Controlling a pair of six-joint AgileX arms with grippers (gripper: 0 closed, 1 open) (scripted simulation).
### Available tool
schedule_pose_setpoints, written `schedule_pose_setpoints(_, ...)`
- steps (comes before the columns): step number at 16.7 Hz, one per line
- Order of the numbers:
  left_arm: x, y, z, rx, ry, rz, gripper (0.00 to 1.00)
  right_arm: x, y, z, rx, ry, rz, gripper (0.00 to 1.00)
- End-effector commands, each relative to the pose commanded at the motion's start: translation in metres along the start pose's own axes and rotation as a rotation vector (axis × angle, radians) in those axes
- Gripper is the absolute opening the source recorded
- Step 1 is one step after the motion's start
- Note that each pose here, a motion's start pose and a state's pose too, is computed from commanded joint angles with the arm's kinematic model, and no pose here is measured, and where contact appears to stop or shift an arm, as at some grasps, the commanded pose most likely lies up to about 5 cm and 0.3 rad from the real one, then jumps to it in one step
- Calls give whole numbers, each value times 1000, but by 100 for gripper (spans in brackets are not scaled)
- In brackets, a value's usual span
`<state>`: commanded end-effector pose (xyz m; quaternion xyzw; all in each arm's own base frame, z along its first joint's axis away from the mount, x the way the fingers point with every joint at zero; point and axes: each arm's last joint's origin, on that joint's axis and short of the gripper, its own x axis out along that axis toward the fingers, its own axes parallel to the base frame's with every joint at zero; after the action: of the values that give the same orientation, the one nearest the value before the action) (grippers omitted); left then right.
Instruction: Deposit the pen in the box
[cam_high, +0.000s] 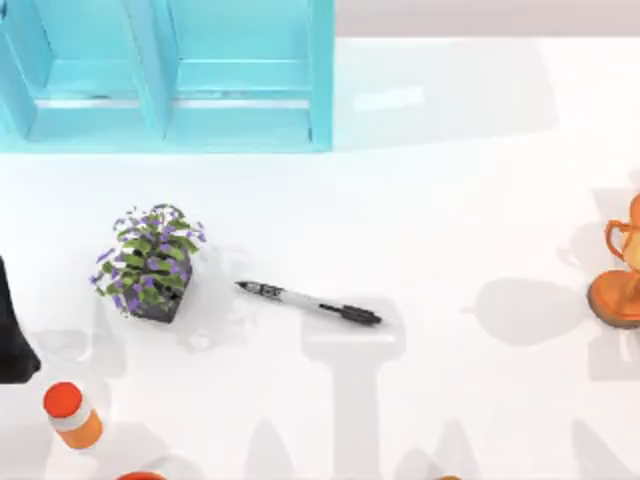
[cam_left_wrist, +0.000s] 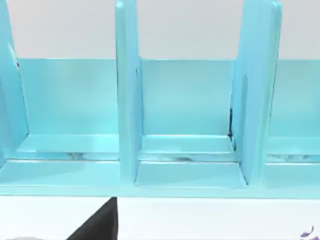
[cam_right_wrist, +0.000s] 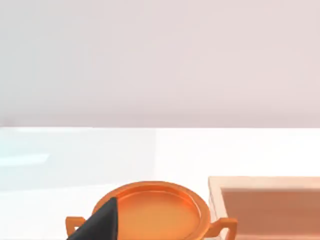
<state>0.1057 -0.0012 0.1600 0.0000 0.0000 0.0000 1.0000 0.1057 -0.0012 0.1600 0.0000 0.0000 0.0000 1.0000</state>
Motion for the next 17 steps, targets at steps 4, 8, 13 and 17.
schedule_pose_setpoints(4, 0, 0, 0, 0, 0, 0, 100, 0, 0, 5, -4, 19, 3, 100)
schedule_pose_setpoints(8, 0, 0, 0, 0, 0, 0, 100, 3, 3, 39, -36, 144, 16, 100)
schedule_pose_setpoints(13, 0, 0, 0, 0, 0, 0, 100, 32, 12, 127, -128, 381, 64, 100)
schedule_pose_setpoints(17, 0, 0, 0, 0, 0, 0, 100, 92, 34, 201, -246, 596, 156, 100)
